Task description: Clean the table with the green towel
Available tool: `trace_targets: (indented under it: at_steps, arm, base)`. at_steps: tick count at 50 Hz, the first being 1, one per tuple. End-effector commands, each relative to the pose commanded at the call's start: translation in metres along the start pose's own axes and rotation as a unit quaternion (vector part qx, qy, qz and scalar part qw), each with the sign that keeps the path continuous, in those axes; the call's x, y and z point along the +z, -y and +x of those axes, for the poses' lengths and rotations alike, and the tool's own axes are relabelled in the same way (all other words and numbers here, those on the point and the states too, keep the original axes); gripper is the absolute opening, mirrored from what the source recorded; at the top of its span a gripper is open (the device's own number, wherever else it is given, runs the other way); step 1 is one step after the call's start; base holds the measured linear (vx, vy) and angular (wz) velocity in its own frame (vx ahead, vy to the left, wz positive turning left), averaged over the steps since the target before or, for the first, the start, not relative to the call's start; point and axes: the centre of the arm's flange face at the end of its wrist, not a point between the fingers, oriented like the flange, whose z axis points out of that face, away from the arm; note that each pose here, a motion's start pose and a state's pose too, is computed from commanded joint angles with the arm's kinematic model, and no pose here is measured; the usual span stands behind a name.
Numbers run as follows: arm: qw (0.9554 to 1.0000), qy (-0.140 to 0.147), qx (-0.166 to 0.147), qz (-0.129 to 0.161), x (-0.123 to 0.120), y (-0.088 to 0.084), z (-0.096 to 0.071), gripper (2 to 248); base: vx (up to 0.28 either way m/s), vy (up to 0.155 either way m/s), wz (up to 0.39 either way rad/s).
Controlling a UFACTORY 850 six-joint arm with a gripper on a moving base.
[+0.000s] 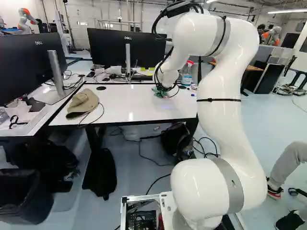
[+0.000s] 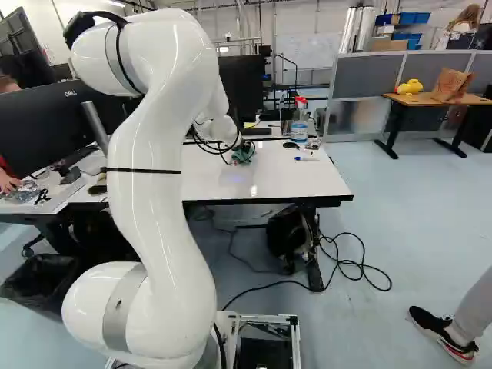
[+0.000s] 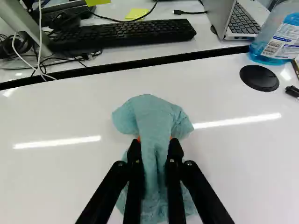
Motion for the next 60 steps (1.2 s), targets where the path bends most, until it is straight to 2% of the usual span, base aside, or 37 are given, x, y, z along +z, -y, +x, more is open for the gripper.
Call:
trace_targets:
  at_steps: [11,29,40,60]
  arm:
    - [1.0000,-0.006,-0.001,0.002,-0.011,0.003,0.004,53]
    - [0.9997,-0.012,-0.012,0.016,-0.050,0.023,0.002,53]
    - [0.9997,-0.005,-0.016,0.019,-0.067,0.027,-0.010,53]
    - [0.9997,0.005,-0.016,0.018,-0.098,0.024,-0.033,53]
  base:
    - [0.000,0.000,0.000]
    - [0.000,0.000,0.000]
    - [0.000,0.000,0.000]
    - [0.000,0.000,0.000]
